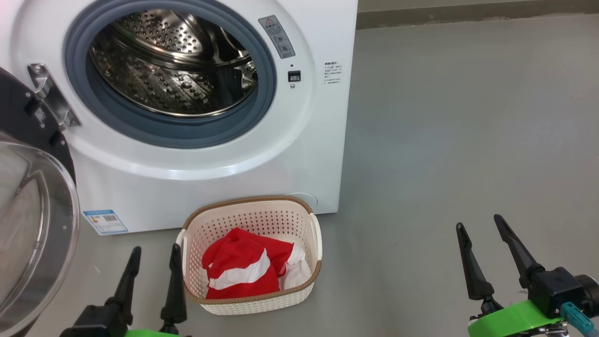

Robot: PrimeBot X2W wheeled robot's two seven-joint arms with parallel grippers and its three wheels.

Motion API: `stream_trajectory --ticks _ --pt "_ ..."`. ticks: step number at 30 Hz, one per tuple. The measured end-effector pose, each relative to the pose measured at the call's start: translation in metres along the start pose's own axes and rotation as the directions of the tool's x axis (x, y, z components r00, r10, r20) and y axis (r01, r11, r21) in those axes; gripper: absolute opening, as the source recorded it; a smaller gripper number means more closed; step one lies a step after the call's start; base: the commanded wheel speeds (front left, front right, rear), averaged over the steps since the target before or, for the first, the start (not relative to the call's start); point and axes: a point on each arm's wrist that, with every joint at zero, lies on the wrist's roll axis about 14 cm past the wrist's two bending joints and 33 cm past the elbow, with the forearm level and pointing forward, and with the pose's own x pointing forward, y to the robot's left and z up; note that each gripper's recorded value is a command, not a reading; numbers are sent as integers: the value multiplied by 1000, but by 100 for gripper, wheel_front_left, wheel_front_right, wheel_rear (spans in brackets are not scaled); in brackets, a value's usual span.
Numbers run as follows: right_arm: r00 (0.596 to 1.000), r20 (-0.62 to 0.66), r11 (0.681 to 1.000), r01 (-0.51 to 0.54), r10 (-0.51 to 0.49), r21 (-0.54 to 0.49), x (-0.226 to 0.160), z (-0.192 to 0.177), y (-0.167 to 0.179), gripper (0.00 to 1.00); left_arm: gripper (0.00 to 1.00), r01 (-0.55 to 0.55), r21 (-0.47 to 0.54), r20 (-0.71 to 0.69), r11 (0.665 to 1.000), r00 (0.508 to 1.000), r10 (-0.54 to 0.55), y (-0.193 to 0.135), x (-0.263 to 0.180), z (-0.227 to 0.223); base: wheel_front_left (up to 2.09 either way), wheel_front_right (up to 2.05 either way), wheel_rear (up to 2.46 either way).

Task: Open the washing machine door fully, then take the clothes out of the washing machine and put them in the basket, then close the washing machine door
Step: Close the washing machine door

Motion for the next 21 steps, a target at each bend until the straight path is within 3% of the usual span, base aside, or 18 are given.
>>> stream_trajectory --ticks 11,21 --pt "1000 -13 1000 -26 26 4 6 -5 8 100 100 -43 8 10 999 999 43 11 -3 3 0 0 0" --pt "992 -23 993 -121 121 17 20 -11 40 100 100 -138 16 48 990 989 137 36 -16 17 0 0 0"
